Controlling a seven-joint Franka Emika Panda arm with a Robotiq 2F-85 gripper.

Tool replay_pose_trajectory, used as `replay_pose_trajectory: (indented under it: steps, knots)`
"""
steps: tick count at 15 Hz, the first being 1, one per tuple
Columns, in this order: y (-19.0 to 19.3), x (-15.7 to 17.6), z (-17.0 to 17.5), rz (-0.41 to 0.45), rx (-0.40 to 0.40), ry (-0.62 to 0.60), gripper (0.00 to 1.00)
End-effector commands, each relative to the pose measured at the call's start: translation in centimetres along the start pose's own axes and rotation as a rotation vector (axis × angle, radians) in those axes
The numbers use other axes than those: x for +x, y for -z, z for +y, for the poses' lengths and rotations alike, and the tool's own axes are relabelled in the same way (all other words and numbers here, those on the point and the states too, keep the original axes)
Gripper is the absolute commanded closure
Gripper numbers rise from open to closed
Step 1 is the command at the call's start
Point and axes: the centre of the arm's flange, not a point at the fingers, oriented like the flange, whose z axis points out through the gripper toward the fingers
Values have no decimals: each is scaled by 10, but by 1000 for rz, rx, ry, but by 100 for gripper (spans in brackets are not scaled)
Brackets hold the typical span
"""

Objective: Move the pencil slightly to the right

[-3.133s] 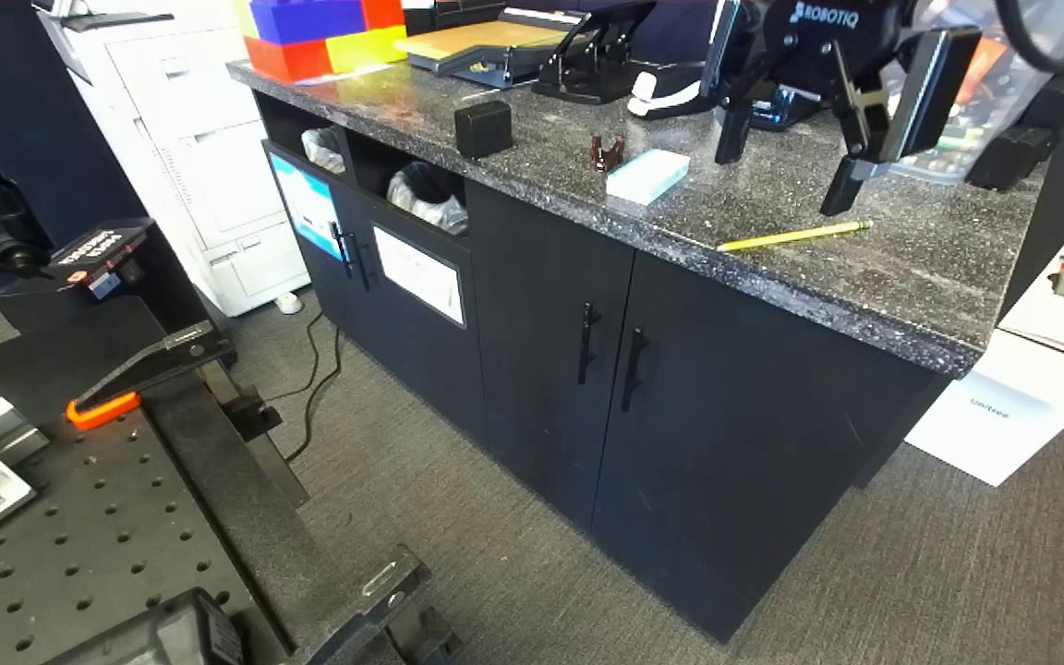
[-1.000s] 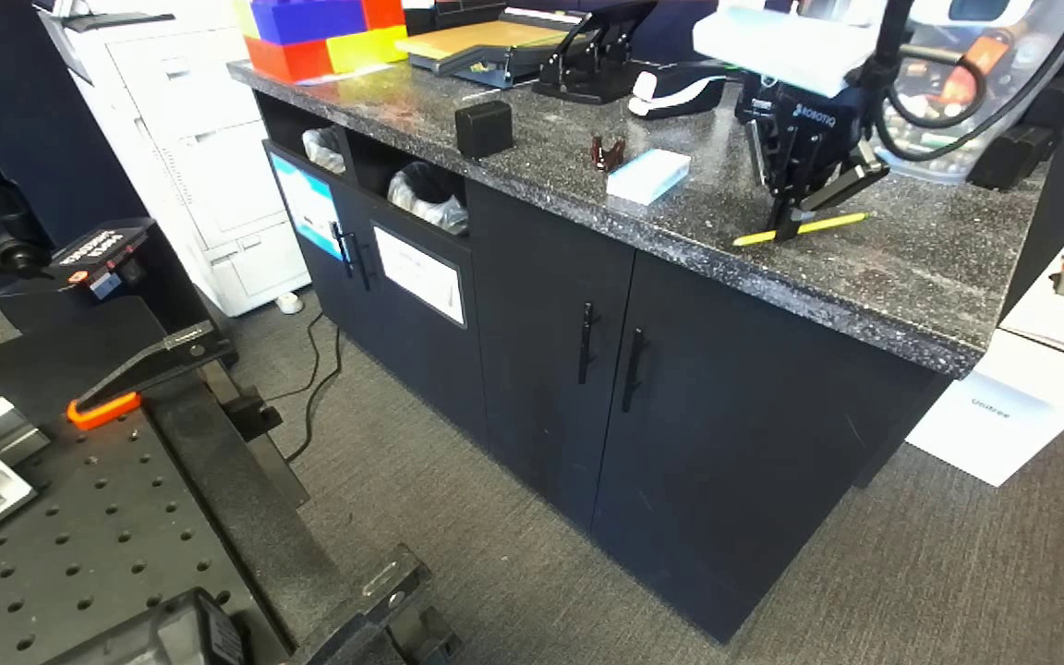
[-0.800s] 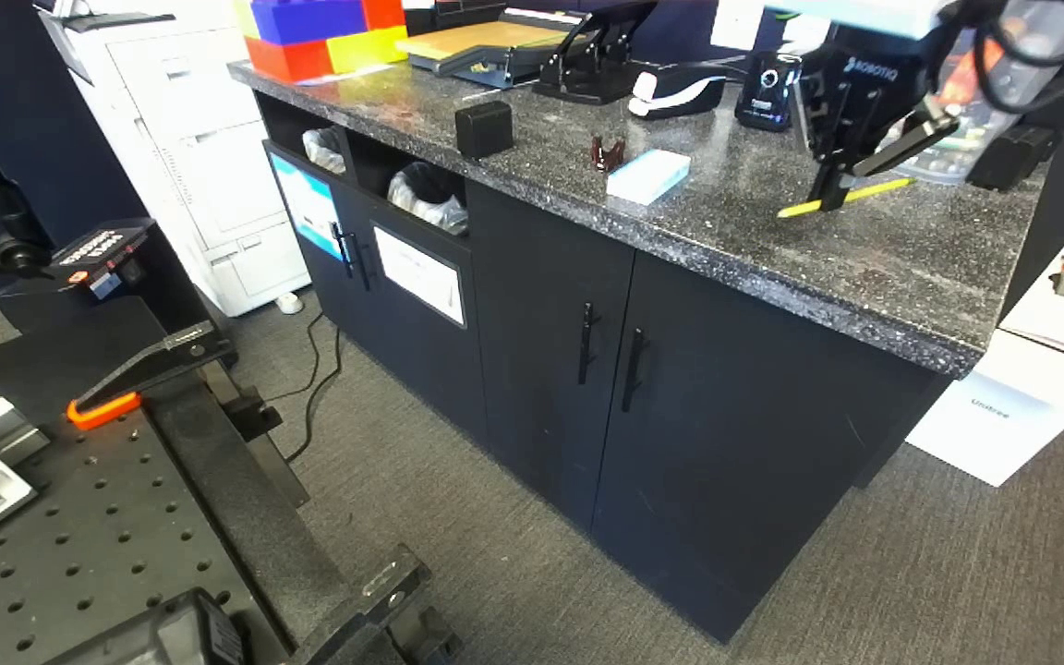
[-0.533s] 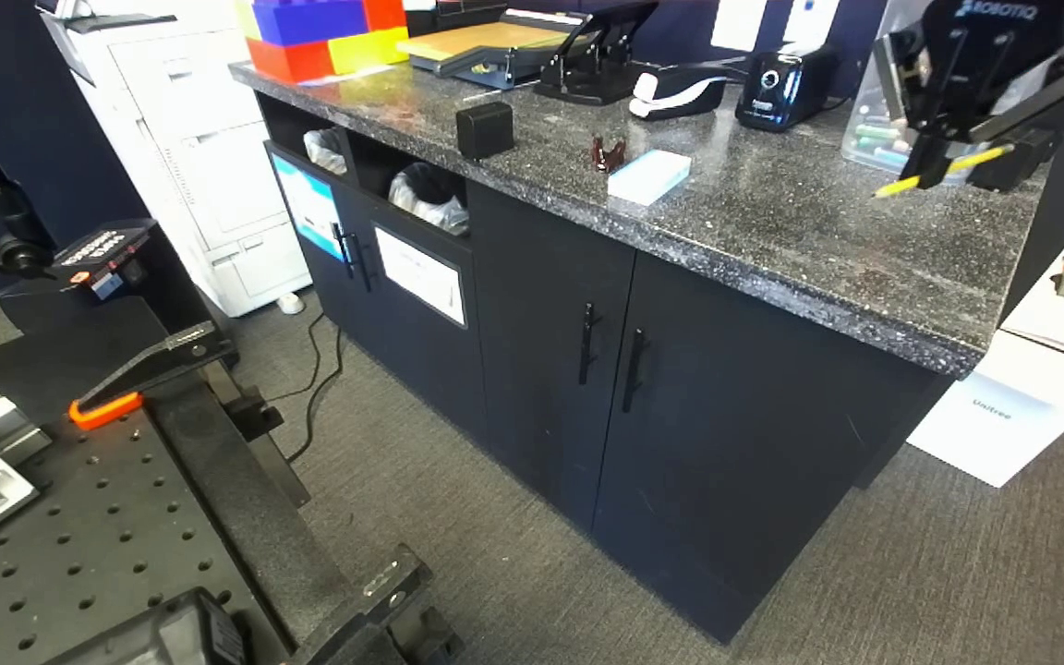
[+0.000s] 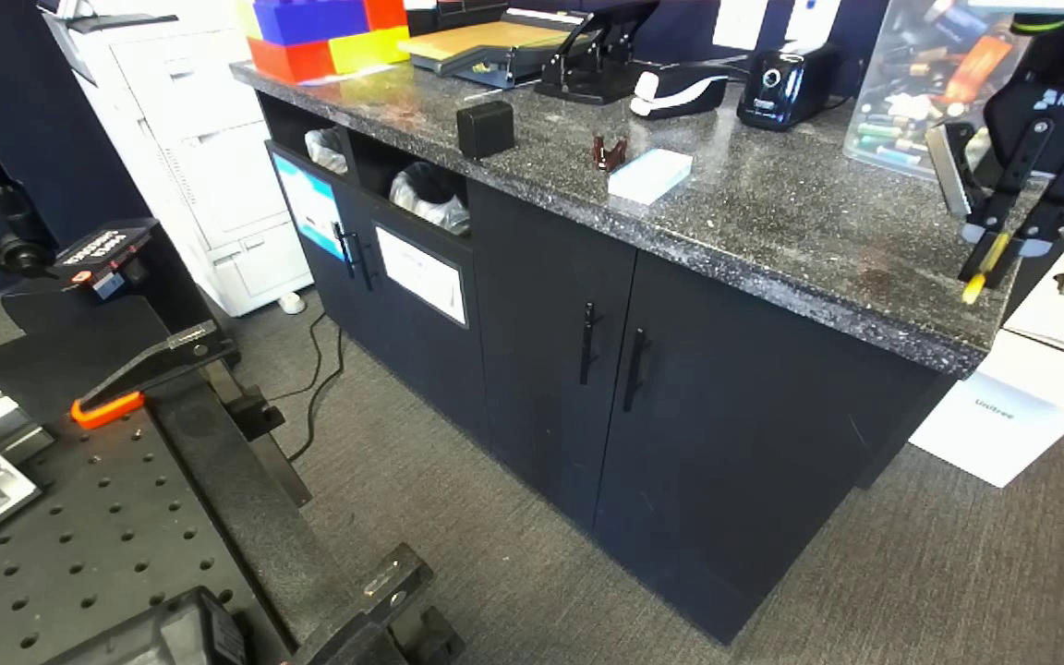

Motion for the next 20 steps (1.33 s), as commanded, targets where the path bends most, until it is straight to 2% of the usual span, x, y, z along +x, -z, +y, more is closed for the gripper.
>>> replay_pose_trajectory:
  steps: [1, 6, 13, 18, 20]
  knots:
    - [-4, 68, 33, 4, -49, 79, 98]
    - [-24, 67, 35, 5, -50, 104, 98]
    - [-45, 81, 31, 133, -123, 105, 98]
    - [-52, 84, 23, 77, -47, 213, 98]
    - [-53, 83, 18, 50, -50, 252, 98]
